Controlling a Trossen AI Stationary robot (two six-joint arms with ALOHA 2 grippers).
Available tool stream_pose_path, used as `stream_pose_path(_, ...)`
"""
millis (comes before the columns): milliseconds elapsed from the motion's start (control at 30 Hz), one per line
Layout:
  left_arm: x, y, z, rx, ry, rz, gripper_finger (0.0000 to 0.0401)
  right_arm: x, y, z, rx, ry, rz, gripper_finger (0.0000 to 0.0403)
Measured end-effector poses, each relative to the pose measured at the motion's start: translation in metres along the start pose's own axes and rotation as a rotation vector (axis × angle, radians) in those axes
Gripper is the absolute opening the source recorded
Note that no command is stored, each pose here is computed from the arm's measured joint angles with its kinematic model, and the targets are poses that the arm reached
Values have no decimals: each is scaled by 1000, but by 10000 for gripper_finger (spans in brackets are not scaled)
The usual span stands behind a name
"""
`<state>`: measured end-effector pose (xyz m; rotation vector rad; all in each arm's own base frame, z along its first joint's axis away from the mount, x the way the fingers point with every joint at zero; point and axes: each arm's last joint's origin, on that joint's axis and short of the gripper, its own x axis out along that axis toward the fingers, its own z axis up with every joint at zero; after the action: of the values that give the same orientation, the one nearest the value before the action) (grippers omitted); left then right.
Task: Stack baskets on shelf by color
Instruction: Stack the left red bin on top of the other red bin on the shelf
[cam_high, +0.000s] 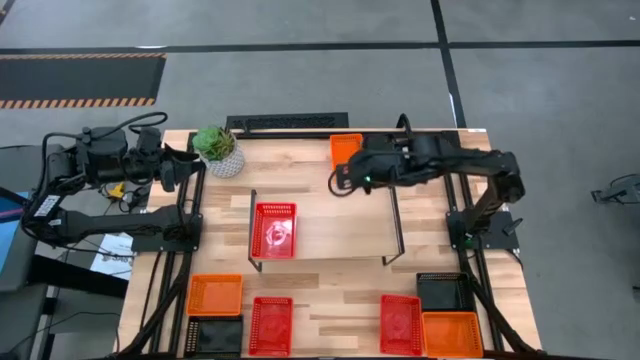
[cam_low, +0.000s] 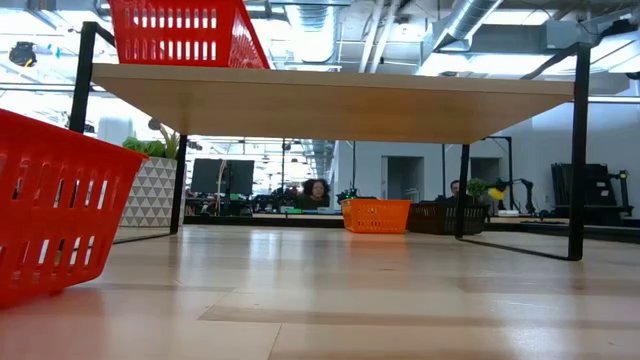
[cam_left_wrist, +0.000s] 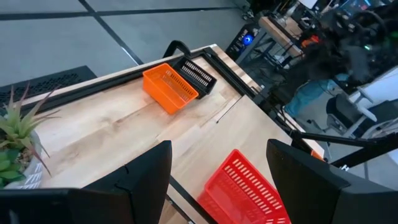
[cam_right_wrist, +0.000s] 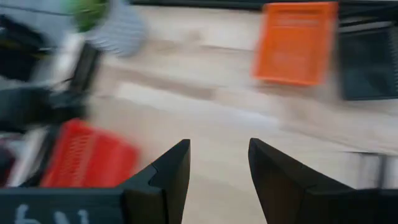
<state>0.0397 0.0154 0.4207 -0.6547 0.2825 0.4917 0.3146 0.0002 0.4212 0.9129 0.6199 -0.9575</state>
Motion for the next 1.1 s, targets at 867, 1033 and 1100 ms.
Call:
stream_pose_path(867,5,-3,0,-116,70,-57,249,-11,53,-207,-160,330,169,203)
stream_pose_path(1033,5,-1,0,-157,36,-4,249,-6,54,-262,-119,371,157,201)
stream_pose_path(1100,5,-1,0,-159,35,1,249,3,56,-281,-90,383,155,201)
